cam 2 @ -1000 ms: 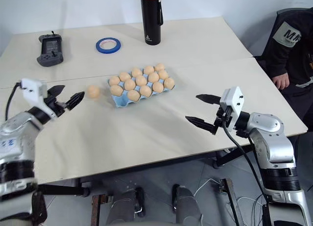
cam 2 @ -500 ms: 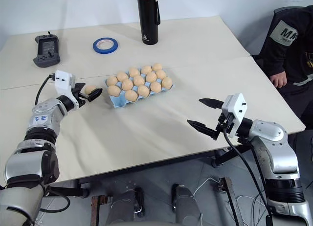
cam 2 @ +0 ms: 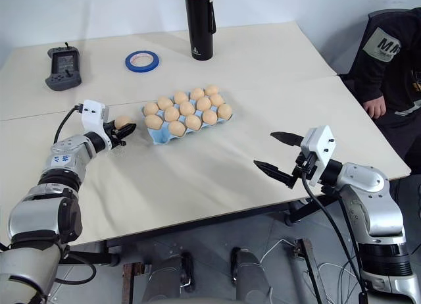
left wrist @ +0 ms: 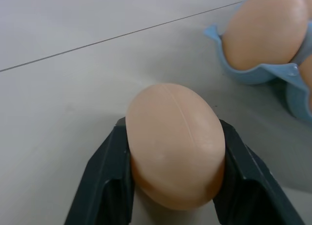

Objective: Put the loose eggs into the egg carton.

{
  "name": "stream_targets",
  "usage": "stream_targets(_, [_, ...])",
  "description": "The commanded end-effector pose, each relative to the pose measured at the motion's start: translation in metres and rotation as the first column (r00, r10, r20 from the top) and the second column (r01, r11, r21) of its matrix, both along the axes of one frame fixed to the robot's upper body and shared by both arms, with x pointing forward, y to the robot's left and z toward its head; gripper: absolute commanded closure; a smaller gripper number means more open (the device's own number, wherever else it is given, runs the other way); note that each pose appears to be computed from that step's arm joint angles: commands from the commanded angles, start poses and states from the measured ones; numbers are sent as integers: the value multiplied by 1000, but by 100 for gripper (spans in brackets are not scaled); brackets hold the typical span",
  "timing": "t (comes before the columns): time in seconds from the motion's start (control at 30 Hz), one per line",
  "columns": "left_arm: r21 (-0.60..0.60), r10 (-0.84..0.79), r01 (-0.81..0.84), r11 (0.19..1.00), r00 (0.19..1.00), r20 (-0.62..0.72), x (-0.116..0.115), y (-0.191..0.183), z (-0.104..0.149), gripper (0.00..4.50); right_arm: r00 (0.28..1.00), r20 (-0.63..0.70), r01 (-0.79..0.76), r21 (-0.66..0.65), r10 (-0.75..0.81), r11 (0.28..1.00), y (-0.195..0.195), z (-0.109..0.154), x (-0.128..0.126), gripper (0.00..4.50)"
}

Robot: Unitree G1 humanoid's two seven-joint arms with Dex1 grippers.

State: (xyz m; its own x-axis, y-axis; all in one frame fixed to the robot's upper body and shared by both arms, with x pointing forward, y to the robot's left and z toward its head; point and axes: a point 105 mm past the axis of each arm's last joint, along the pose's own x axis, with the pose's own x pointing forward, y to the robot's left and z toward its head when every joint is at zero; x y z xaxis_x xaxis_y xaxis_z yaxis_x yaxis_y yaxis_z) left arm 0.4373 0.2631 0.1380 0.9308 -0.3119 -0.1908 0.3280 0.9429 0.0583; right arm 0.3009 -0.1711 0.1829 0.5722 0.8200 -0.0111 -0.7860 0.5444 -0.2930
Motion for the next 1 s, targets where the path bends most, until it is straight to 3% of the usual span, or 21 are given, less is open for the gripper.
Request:
stream_targets(0.03, [29, -54, 51, 998, 991, 120, 6, -7, 40, 302, 999, 46, 0, 1, 0, 1000, -2, 13, -2, 0])
stream_targets(0.3, [52, -399, 397, 916, 893, 211, -10, -66, 75, 302, 999, 47, 3, 2, -4, 1000, -2, 13, -4, 0])
stream_targets(0.77, [83, -538, 535, 841, 842, 27, -27, -84, 44, 302, 999, 49, 20, 13, -21, 1000, -2, 11, -7, 0])
stream_targets(1.0, [97, -549, 545, 833, 836, 20, -30, -84, 46, 75, 999, 47, 18, 19, -19, 1000, 0, 9, -7, 0])
